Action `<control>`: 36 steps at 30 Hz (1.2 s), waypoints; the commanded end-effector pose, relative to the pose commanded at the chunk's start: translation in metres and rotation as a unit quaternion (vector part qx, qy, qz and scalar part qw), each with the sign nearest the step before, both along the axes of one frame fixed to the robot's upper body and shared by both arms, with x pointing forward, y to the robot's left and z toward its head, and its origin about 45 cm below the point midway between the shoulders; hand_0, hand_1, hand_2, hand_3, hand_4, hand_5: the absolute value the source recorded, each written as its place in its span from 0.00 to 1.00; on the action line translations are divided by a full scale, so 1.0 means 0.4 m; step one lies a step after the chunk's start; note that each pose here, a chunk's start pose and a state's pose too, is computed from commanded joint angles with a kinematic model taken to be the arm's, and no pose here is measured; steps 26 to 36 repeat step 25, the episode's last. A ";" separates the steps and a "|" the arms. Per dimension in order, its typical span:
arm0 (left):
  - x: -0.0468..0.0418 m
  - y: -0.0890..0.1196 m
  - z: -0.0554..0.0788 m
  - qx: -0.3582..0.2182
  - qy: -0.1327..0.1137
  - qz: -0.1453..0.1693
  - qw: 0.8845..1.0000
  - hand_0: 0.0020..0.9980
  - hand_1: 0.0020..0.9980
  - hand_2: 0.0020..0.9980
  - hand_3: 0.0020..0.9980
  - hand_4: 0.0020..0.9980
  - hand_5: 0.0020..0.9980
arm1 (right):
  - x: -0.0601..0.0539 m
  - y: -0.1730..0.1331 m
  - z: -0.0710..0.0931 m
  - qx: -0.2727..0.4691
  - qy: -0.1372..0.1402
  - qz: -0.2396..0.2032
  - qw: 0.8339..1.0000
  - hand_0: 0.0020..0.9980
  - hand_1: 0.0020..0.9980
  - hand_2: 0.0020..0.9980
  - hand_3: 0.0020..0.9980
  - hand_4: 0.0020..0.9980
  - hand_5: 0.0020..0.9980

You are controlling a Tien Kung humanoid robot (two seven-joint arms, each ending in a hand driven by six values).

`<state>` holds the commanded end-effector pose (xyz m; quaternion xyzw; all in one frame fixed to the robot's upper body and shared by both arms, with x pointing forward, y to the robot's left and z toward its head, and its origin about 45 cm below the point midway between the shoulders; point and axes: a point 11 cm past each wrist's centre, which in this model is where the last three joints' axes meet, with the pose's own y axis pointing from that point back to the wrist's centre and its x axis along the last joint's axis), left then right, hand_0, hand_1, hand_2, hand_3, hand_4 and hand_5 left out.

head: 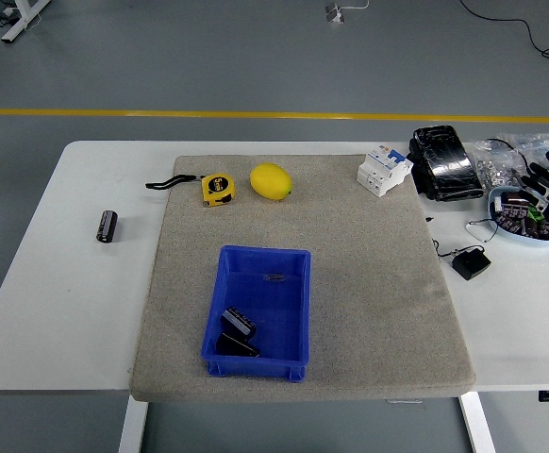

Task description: Pick up the battery,place it into the box

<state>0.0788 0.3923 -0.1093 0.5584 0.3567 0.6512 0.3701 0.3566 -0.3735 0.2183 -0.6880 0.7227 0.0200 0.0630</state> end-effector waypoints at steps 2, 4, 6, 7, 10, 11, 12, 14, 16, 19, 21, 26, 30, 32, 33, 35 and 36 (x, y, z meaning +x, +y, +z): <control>0.000 0.000 0.000 0.000 -0.001 0.002 1.000 0.69 0.59 0.65 0.66 0.64 0.78 | 0.002 0.001 0.001 0.001 0.000 0.000 1.000 0.82 0.81 0.86 0.90 1.00 0.90; 0.000 0.000 0.000 0.000 -0.001 0.003 1.000 0.69 0.59 0.65 0.66 0.64 0.78 | 0.003 0.001 0.003 0.003 -0.002 -0.002 1.000 0.81 0.81 0.86 0.89 1.00 0.90; 0.004 0.000 0.001 0.001 0.000 0.000 1.000 0.69 0.59 0.65 0.66 0.64 0.78 | 0.001 -0.003 0.003 0.005 -0.002 -0.005 1.000 0.81 0.81 0.86 0.89 1.00 0.90; 0.007 0.000 0.002 0.001 0.000 -0.002 1.000 0.69 0.59 0.65 0.66 0.64 0.78 | 0.001 -0.006 0.002 0.006 -0.002 -0.007 1.000 0.81 0.81 0.86 0.89 1.00 0.90; 0.014 -0.002 0.003 0.000 0.000 -0.005 1.000 0.69 0.59 0.65 0.66 0.64 0.78 | 0.001 -0.016 0.007 0.012 -0.006 -0.015 1.000 0.81 0.81 0.86 0.89 1.00 0.91; 0.017 -0.003 0.003 -0.001 0.000 -0.006 1.000 0.69 0.59 0.65 0.66 0.64 0.78 | 0.002 -0.019 0.010 0.013 -0.008 -0.017 1.000 0.81 0.81 0.86 0.89 1.00 0.91; 0.020 -0.003 0.003 -0.001 -0.002 -0.005 1.000 0.69 0.59 0.65 0.66 0.64 0.78 | 0.002 -0.023 0.015 0.013 -0.011 -0.019 1.000 0.81 0.81 0.86 0.89 1.00 0.91; 0.025 -0.003 0.004 -0.001 -0.004 -0.005 1.000 0.69 0.59 0.65 0.66 0.64 0.78 | 0.003 -0.028 0.022 0.012 -0.014 -0.020 1.000 0.81 0.81 0.86 0.89 1.00 0.91; 0.029 -0.003 0.005 -0.001 -0.005 -0.005 1.000 0.69 0.59 0.66 0.66 0.64 0.78 | 0.004 -0.031 0.025 0.010 -0.015 -0.021 1.000 0.81 0.80 0.85 0.89 1.00 0.91; 0.033 -0.002 0.006 0.000 -0.006 -0.007 1.000 0.69 0.59 0.66 0.66 0.64 0.78 | 0.004 -0.032 0.028 0.009 -0.016 -0.021 1.000 0.81 0.80 0.85 0.89 1.00 0.91; 0.035 -0.002 0.007 0.000 -0.007 -0.007 1.000 0.69 0.59 0.66 0.66 0.64 0.78 | 0.003 -0.032 0.027 0.009 -0.015 -0.021 1.000 0.81 0.80 0.85 0.89 1.00 0.91; 0.038 -0.003 0.007 0.000 -0.009 -0.004 1.000 0.69 0.59 0.66 0.66 0.64 0.77 | 0.000 -0.036 0.023 0.008 -0.013 -0.022 1.000 0.81 0.80 0.85 0.89 1.00 0.92; 0.038 -0.003 0.007 0.000 -0.009 -0.004 1.000 0.69 0.59 0.66 0.66 0.64 0.77 | 0.000 -0.036 0.023 0.008 -0.013 -0.022 1.000 0.81 0.80 0.85 0.89 1.00 0.92; 0.038 -0.003 0.007 0.000 -0.009 -0.004 1.000 0.69 0.59 0.66 0.66 0.64 0.77 | 0.000 -0.036 0.023 0.008 -0.013 -0.022 1.000 0.81 0.80 0.85 0.89 1.00 0.92; 0.038 -0.003 0.007 0.000 -0.009 -0.004 1.000 0.69 0.59 0.66 0.66 0.64 0.77 | 0.000 -0.036 0.023 0.008 -0.013 -0.022 1.000 0.81 0.80 0.85 0.89 1.00 0.92; 0.038 -0.003 0.007 0.000 -0.009 -0.004 1.000 0.69 0.59 0.66 0.66 0.64 0.77 | 0.000 -0.036 0.023 0.008 -0.013 -0.022 1.000 0.81 0.80 0.85 0.89 1.00 0.92; 0.038 -0.003 0.007 0.000 -0.009 -0.004 1.000 0.69 0.59 0.66 0.66 0.64 0.77 | 0.000 -0.036 0.023 0.008 -0.013 -0.022 1.000 0.81 0.80 0.85 0.89 1.00 0.92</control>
